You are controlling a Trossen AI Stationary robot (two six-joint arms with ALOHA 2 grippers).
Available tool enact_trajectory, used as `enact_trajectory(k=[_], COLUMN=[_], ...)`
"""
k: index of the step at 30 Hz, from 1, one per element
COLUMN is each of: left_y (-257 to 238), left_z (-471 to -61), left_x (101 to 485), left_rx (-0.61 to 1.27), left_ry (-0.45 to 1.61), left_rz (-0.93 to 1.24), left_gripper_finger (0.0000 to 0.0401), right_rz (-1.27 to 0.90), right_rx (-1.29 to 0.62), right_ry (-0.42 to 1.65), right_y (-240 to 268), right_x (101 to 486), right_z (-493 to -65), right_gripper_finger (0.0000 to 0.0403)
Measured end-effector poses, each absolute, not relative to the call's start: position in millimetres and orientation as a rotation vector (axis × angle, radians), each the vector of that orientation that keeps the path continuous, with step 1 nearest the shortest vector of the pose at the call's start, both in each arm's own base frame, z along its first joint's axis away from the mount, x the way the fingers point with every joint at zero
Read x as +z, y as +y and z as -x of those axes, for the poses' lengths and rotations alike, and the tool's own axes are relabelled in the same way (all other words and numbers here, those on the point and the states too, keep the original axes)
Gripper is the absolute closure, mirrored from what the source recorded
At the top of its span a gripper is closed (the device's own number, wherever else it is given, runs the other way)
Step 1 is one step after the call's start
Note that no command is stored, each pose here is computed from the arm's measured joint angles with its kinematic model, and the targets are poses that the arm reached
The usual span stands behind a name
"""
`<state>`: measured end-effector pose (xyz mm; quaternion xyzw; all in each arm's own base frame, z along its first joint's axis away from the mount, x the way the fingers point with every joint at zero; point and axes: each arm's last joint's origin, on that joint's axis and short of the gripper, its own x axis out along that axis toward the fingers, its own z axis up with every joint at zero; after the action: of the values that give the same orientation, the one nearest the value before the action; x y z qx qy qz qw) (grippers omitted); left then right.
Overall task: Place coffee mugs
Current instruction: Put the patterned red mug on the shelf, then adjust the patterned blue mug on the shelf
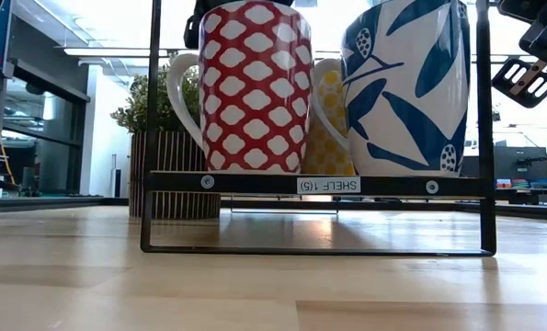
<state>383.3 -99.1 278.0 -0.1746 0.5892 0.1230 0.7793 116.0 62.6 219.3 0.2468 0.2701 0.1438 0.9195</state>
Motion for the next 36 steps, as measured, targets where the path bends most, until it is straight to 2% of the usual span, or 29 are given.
enact_trajectory(k=[16,26,36], left_y=[-92,-121,-159], left_z=[-353,-320,-300], left_x=[328,326,322], left_rx=[0.264,0.213,0.232], left_ry=[1.162,1.356,1.383], left_rz=[0.406,0.222,0.181], left_gripper_finger=[0.0329,0.0329,0.0329], right_rz=[-0.502,-0.456,-0.391], right_rx=[0.293,0.251,0.249], right_ry=[0.563,0.536,0.614], right_y=[63,63,79], right_x=[218,218,199], right_z=[-116,-121,-149], right_gripper_finger=[0.0402,0.0402,0.0402])
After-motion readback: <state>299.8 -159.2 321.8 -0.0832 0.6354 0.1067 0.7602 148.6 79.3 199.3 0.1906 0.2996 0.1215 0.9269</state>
